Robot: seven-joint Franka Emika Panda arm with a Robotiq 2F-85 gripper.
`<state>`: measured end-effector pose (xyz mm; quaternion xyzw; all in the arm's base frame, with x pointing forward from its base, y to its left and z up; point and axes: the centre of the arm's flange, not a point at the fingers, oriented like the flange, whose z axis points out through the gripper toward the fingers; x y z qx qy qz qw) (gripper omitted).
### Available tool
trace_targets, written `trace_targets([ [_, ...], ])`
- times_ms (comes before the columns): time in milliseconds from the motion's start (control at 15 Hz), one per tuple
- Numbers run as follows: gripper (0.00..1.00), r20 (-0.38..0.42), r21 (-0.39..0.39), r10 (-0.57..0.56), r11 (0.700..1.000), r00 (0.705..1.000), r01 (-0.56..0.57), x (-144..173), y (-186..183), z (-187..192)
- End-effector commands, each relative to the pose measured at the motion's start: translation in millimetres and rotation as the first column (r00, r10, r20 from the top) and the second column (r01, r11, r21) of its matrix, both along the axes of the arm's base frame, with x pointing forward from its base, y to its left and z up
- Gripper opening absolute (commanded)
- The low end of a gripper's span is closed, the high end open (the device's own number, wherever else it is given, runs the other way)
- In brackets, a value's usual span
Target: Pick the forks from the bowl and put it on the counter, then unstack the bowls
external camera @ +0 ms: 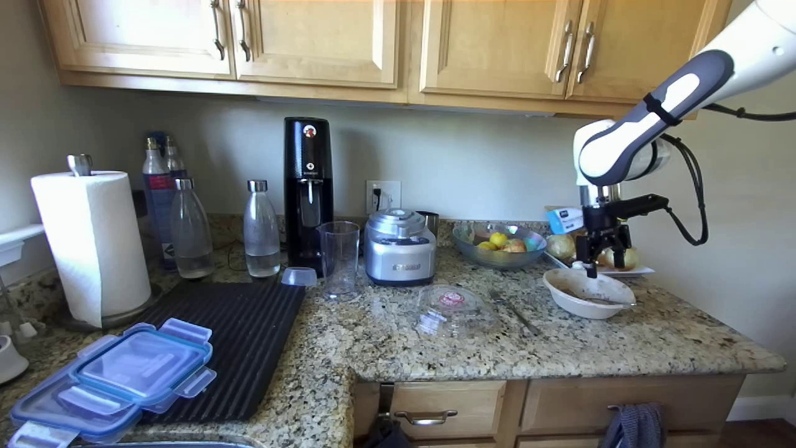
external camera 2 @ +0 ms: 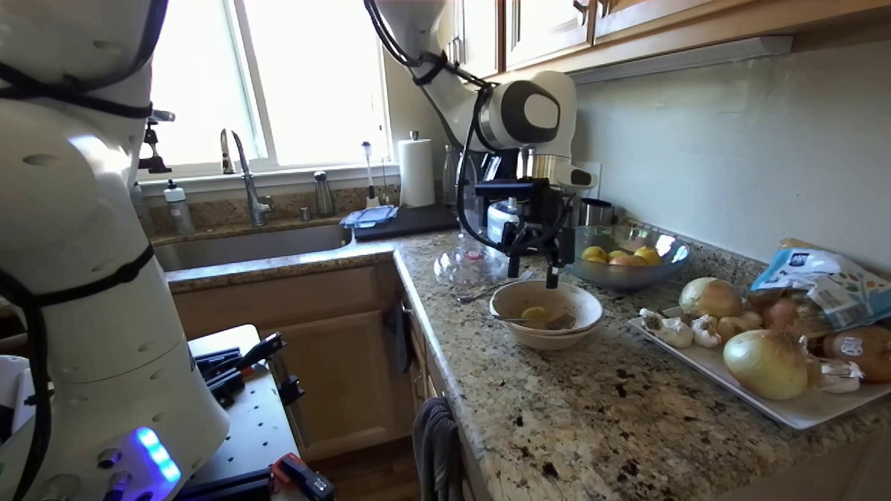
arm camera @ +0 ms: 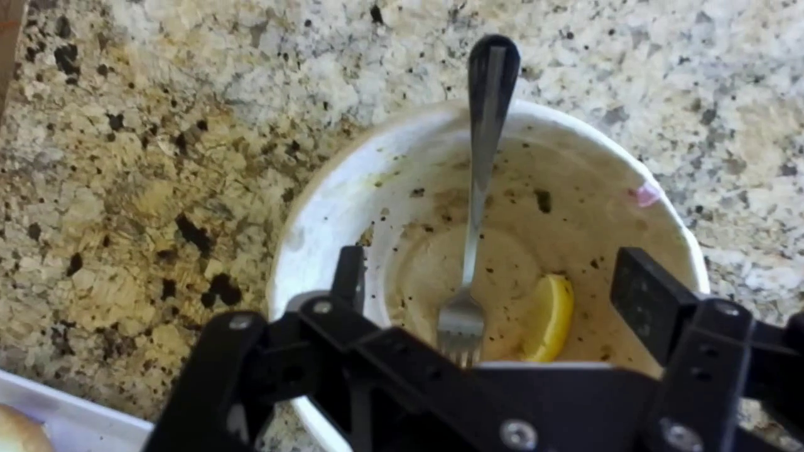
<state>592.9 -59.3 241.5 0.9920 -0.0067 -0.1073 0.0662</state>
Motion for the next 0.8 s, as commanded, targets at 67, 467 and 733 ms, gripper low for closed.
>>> trace_targets([
  [67, 1.00, -0.073, 0.073, -0.008, 0.997, 0.997, 0.013, -3, -20, -27],
  [467, 1.00, -0.109, 0.129, 0.020, 0.992, 0.994, -0.006, -1, -11, -51],
  [733, 1.00, -0.145, 0.120, 0.013, 0.993, 0.989, 0.005, -2, -17, -70],
])
